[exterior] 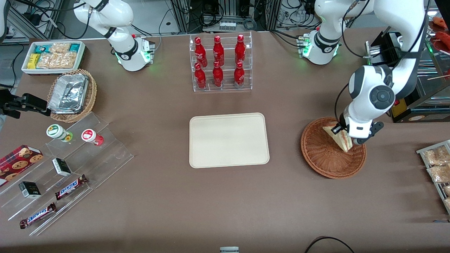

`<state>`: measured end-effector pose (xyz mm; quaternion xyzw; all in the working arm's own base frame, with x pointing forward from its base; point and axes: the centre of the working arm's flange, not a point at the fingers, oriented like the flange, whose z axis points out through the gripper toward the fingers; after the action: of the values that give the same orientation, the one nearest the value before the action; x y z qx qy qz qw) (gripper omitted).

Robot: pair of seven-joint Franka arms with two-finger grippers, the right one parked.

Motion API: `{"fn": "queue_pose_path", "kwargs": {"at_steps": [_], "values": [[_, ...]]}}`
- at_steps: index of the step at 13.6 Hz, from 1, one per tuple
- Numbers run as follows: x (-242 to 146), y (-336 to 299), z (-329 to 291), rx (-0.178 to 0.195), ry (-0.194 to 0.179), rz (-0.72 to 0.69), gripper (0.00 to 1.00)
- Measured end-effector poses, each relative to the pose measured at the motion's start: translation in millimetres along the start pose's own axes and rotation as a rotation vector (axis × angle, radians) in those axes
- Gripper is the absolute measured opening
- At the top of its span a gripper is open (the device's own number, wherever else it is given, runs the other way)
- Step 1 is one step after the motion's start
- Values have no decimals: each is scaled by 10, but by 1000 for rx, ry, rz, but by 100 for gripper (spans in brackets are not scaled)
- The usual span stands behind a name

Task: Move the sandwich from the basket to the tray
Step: 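Lift the sandwich out of the basket with the left gripper, then carry the held sandwich over the beige tray with the left gripper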

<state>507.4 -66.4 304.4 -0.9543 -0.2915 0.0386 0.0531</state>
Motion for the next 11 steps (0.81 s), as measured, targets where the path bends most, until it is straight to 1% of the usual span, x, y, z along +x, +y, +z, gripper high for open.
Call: {"fn": "queue_pose_path", "kwargs": {"at_steps": [1, 2, 3, 4, 6, 8, 9, 11], "values": [[-116, 135, -131, 5, 3, 34, 26], [-250, 308, -257, 11, 6, 75, 19], [-398, 491, -362, 13, 9, 119, 17], [-551, 665, -446, 10, 16, 161, 17], [-884, 1013, -567, -10, 31, 243, 17], [-1222, 1363, -627, -33, 29, 317, 17], [-1399, 1557, -647, -50, 21, 353, 17], [-1666, 1906, -690, -86, -8, 419, 17]]}}
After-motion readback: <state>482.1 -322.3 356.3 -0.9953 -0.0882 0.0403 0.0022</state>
